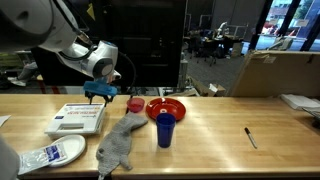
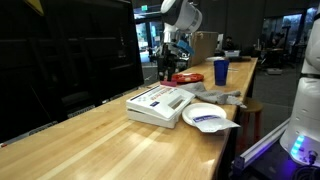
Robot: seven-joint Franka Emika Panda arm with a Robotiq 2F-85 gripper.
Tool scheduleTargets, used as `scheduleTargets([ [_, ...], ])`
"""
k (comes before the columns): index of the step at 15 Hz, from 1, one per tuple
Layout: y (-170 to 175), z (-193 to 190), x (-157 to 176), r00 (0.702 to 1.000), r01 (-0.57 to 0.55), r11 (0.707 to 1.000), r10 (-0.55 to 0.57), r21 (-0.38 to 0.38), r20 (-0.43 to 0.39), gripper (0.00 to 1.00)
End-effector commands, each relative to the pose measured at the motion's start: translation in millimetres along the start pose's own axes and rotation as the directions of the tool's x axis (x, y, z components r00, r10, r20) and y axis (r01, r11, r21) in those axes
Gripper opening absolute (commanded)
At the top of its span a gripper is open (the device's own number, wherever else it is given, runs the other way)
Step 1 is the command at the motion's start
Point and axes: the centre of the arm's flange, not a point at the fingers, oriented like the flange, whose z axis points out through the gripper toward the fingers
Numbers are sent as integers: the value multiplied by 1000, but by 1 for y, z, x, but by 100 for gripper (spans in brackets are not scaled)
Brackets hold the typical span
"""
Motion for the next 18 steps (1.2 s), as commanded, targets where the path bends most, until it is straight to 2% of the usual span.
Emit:
scheduleTargets([
  [1, -1, 4, -4, 1000, 8, 1000, -8, 7, 24, 100],
  [18, 6, 34, -14, 996, -18, 999, 14, 36, 94, 100],
])
